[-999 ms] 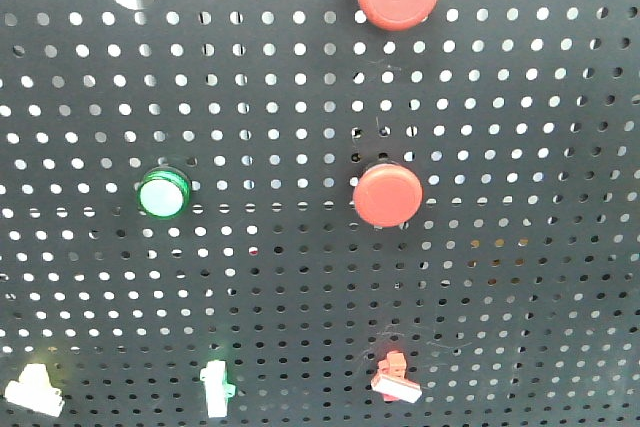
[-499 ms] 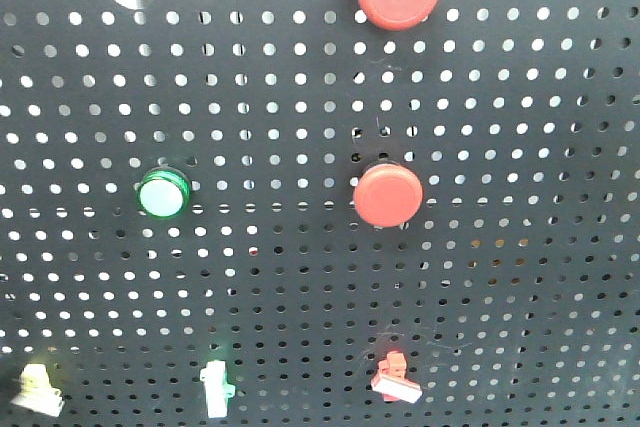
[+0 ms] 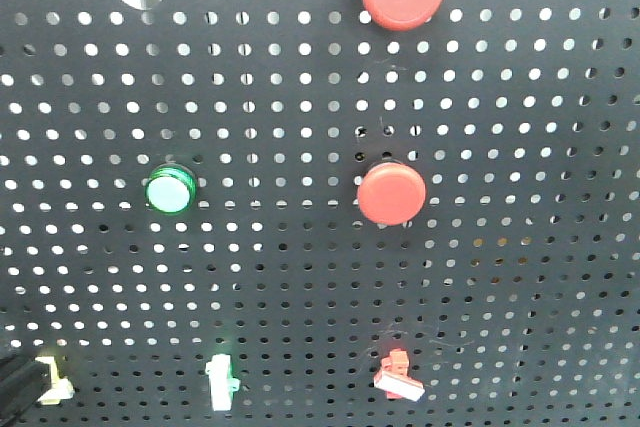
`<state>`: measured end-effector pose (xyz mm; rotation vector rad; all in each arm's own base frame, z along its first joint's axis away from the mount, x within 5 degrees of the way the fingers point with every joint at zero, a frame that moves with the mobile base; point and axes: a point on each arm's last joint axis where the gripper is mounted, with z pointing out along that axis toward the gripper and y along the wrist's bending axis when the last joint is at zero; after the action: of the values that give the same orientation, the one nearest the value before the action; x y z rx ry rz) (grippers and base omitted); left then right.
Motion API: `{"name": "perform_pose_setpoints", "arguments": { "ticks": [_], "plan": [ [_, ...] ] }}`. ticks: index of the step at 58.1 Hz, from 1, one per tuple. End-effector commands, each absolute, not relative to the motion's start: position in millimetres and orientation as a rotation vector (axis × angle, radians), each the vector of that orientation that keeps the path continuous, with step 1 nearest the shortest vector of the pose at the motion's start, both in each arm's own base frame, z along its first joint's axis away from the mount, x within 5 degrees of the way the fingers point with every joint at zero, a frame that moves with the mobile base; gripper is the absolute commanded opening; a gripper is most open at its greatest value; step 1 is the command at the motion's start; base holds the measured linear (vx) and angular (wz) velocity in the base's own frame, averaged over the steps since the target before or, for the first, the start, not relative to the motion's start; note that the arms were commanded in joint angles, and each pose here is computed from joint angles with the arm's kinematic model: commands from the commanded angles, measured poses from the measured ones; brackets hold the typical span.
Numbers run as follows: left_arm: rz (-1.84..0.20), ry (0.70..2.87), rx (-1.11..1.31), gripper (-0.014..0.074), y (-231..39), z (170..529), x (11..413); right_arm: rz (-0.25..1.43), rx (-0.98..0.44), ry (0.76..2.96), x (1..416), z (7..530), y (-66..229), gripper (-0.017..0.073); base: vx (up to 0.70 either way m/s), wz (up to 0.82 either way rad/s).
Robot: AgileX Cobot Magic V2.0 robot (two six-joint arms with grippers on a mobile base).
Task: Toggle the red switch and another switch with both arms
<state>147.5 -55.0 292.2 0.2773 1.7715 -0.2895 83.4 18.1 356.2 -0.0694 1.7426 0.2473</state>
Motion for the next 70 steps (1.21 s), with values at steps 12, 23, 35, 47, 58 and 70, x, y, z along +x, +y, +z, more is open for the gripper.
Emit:
{"name": "perform_pose_setpoints", "arguments": {
  "ticks": [12,23,35,47,58,70],
  "plan": [
    [-0.292,1.784,0.273,0.0003,-52.2,297.7,139.4,0.241,-0.053,1.649,84.8,372.0,16.7,-0.0006,0.0,0.0],
    [-0.262,1.821,0.307,0.0003,-50.4,277.7,135.0,0.244,-0.054,1.659,84.7,371.1,17.0,-0.0006,0.0,0.0],
    [-0.293,1.87,0.272,0.0003,-49.6,260.7,131.8,0.249,-0.055,1.678,84.4,369.4,17.3,-0.0006,0.0,0.0],
    [-0.37,1.842,0.182,0.0003,-48.9,265.9,128.9,0.249,-0.057,1.687,84.3,368.6,17.5,-0.0006,0.0,0.0],
    [-0.38,1.794,0.184,0.0003,-40.3,275.8,105.2,0.186,-0.17,1.702,87.0,366.4,20.0,-0.0006,0.0,0.0],
    [-0.377,1.756,0.203,0.0003,-27.7,280.0,70.1,0.289,-0.361,1.715,106.0,362.0,37.8,-0.0006,0.0,0.0]
  ]
}}
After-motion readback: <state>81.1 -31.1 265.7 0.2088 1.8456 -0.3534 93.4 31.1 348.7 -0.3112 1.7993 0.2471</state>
